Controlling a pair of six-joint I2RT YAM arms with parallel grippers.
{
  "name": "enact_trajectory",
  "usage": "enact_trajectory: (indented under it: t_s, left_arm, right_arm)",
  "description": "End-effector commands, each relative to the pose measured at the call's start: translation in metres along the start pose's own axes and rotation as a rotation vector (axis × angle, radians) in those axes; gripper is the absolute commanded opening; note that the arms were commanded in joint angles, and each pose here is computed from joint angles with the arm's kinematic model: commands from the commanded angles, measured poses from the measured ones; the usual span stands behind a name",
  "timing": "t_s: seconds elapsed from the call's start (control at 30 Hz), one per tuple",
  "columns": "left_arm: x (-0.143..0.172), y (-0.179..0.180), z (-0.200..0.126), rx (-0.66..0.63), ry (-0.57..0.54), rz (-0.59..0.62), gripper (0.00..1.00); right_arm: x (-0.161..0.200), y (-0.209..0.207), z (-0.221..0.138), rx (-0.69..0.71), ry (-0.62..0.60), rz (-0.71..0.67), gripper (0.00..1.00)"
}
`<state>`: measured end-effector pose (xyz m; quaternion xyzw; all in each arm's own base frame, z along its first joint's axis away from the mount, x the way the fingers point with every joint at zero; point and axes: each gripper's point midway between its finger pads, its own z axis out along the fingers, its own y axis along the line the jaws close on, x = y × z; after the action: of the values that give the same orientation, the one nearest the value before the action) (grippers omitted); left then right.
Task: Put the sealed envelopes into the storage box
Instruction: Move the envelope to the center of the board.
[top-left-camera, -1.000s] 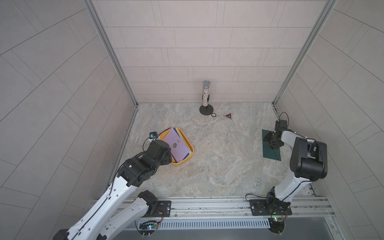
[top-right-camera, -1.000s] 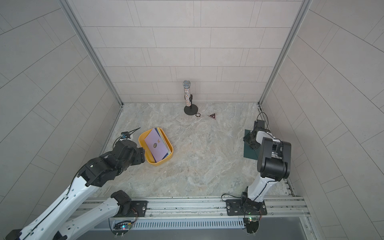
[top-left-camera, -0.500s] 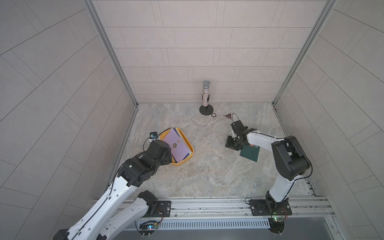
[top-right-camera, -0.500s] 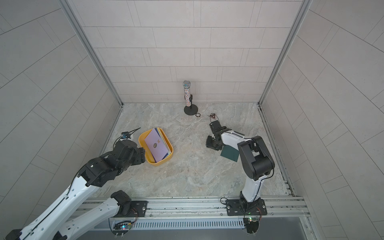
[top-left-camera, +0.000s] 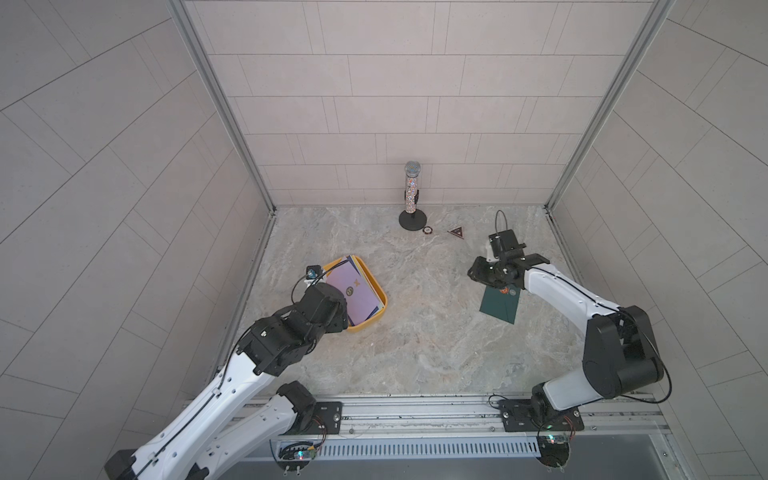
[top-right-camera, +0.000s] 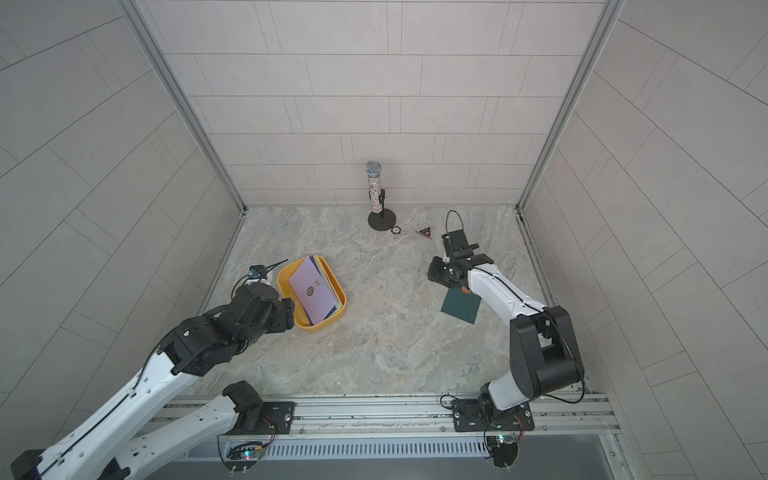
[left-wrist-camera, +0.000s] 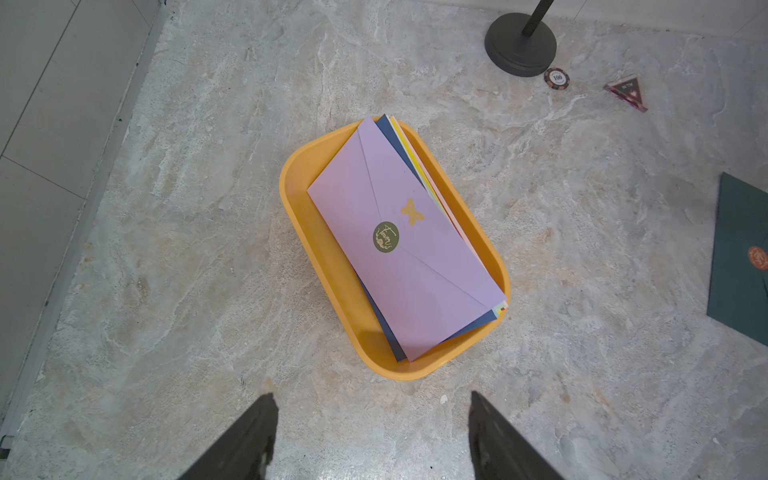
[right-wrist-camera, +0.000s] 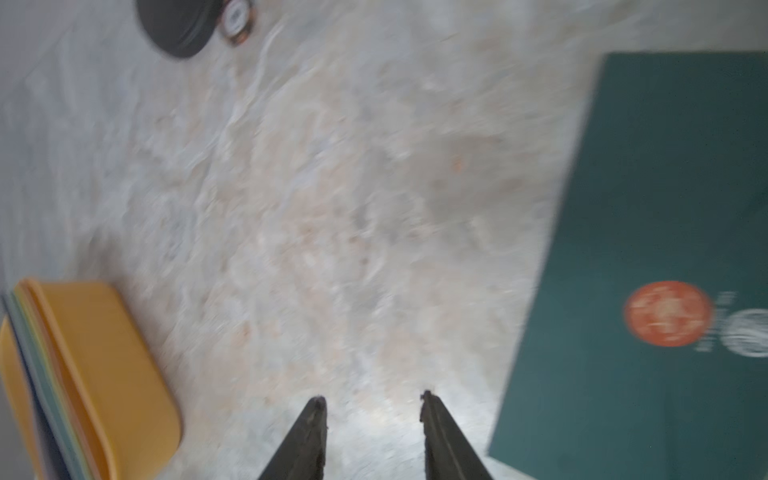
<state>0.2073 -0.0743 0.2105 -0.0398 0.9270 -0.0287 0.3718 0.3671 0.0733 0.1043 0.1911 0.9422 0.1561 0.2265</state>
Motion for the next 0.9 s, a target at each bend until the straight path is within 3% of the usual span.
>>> enact_trajectory:
  t_s: [0.0,0.13,0.4,0.7,0.87]
  left_arm:
    - [0.004,0.004,0.004,-0.035,0.014,0.017,0.77]
    - [0.004,0.004,0.004,-0.033,0.013,0.017,0.77]
    - [0.004,0.004,0.003,-0.027,0.009,0.015,0.77]
    - [0.005,0.001,0.005,-0.014,0.02,0.02,0.77]
    - [0.007,-0.002,0.005,-0.002,0.028,0.026,0.77]
  right_arm:
    - [0.006,-0.061,0.004,0.132,0.065,0.063,0.43]
    - [-0.003,-0.096,0.015,0.192,0.093,0.145,0.43]
    - [0.025,-0.094,0.05,0.163,0.217,0.157,0.42]
    - [0.096,-0.031,0.059,0.105,0.343,-0.05,0.42]
    - [0.149,0.034,0.045,0.015,0.401,-0.278,0.41]
